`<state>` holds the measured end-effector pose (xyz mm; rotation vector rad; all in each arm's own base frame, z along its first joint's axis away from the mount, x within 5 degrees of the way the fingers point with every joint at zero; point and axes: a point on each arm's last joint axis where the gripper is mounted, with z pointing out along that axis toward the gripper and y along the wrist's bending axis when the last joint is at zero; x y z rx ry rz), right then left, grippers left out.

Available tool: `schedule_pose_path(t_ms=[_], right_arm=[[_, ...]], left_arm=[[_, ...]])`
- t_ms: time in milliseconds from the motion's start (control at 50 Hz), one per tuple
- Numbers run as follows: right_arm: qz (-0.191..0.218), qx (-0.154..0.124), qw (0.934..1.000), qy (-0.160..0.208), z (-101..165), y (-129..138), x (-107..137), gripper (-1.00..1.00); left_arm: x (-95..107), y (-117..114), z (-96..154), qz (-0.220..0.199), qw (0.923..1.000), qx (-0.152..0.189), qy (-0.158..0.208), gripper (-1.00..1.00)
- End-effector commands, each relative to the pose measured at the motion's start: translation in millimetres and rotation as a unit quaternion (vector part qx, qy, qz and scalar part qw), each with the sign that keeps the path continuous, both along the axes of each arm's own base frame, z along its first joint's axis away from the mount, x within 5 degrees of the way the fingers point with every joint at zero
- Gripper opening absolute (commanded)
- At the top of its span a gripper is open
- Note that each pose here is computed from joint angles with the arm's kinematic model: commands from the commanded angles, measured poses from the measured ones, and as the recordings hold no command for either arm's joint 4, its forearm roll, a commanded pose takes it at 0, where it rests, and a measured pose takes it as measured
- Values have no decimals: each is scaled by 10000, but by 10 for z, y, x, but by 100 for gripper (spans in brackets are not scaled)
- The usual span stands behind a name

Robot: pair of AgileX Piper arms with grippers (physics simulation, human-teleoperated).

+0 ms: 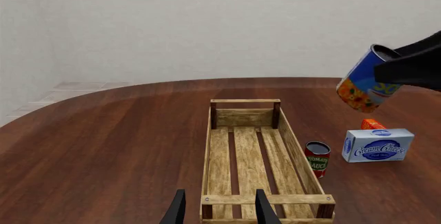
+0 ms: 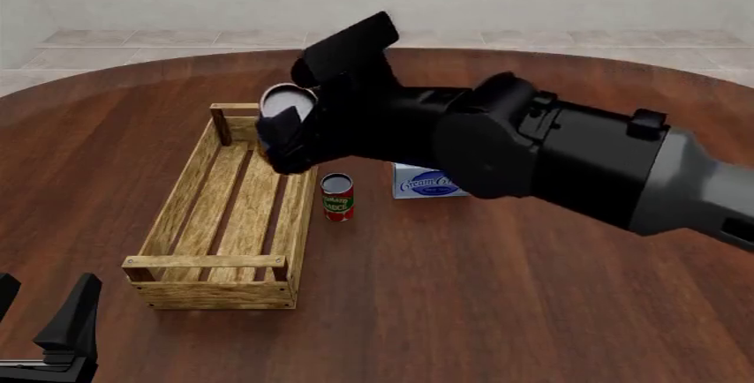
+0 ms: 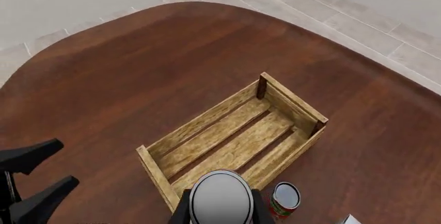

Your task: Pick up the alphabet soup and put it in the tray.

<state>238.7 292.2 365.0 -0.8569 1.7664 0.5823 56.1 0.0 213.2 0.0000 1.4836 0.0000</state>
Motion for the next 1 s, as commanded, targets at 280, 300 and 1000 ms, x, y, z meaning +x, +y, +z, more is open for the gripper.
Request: schedule_pose_path(t_ms=[280, 300, 1000], right_arm=[[369, -127, 9990, 199, -250, 546, -5, -100], [375, -141, 9990, 208, -266, 565, 3, -100], [214, -694, 9944, 768, -867, 1091, 482, -100]], left_arm=[[0, 0, 0, 0, 10000, 0, 0, 100], [0, 0, 0, 0, 10000, 0, 0, 100], [0, 0, 0, 0, 10000, 0, 0, 100]])
